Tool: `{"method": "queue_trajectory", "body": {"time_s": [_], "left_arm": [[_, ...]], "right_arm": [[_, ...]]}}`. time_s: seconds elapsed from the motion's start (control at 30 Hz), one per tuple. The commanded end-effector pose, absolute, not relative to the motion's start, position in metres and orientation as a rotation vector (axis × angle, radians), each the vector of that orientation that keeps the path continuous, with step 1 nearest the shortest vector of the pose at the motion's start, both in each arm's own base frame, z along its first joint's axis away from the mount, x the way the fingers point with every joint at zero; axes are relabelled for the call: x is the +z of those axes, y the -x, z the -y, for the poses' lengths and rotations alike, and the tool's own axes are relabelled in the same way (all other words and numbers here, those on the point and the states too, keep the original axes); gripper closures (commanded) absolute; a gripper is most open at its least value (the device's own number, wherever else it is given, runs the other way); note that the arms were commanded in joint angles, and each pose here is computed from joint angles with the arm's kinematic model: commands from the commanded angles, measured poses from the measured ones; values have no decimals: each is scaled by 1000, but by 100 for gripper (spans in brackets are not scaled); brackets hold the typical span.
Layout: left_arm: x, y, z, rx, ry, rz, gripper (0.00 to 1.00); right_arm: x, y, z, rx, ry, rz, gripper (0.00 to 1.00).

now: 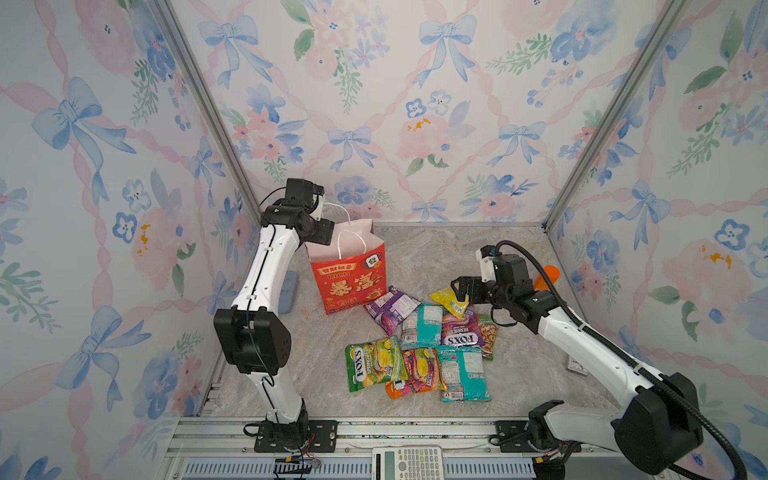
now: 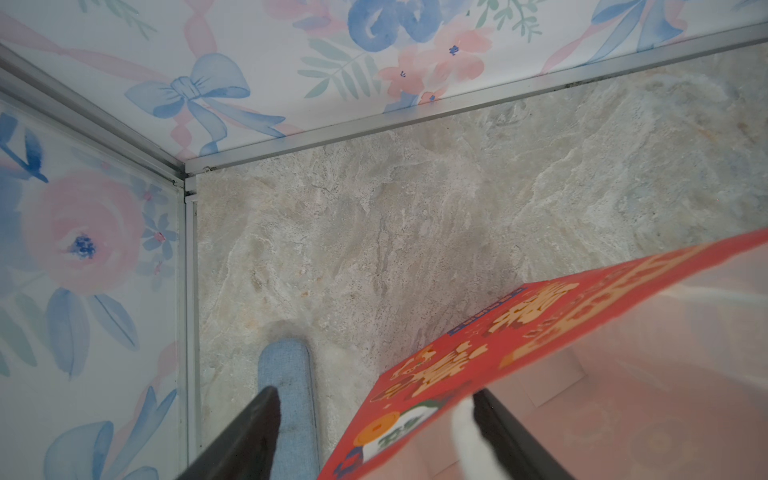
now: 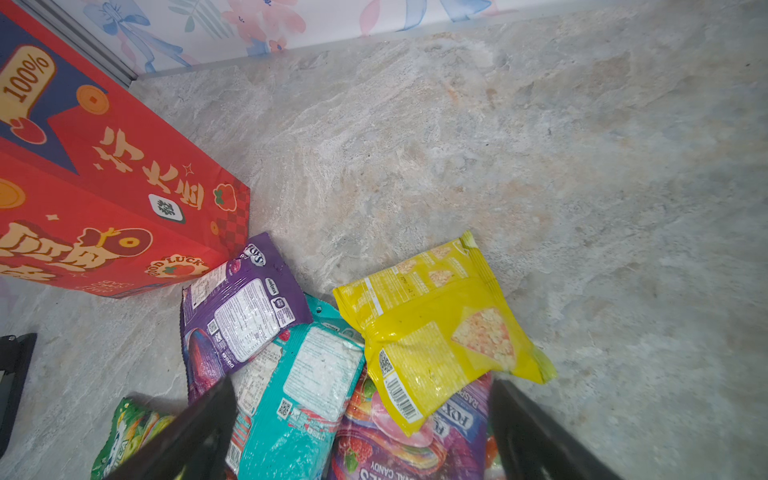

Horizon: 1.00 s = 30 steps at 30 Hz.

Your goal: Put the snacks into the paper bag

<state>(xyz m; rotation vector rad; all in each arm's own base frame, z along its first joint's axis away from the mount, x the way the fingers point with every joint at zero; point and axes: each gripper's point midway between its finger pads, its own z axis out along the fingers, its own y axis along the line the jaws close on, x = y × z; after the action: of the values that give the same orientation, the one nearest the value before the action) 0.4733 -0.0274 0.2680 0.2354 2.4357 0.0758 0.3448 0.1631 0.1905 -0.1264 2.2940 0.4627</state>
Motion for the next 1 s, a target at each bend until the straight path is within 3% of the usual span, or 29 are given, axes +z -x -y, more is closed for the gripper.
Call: {"method": "queue_trajectory", "body": {"time_s": [0.0,0.17,0.33,0.67,0.83,0.97], "left_arm": [[270,-468,33,35,-224,-2450,32],[268,-460,35,24,-214,-2466,44],[266,-453,30,46,-177,-2484,68],[251,-421,28,35,-88,-2573,71],[259,-401,32,29,-76,-2572,61],[283,-394,36,4,-86,-2506,38]], "right_arm": [[196,-346,-172,493,139,-2284,3],[192,-346,-172,490,137,-2300,3],[190,-349,-177,495,143,-2308,3],[182,-352,-187,510,165,-2328,3],[180,-354,-190,518,169,-2331,3],[181,-358,-194,525,175,-2336,3]]}}
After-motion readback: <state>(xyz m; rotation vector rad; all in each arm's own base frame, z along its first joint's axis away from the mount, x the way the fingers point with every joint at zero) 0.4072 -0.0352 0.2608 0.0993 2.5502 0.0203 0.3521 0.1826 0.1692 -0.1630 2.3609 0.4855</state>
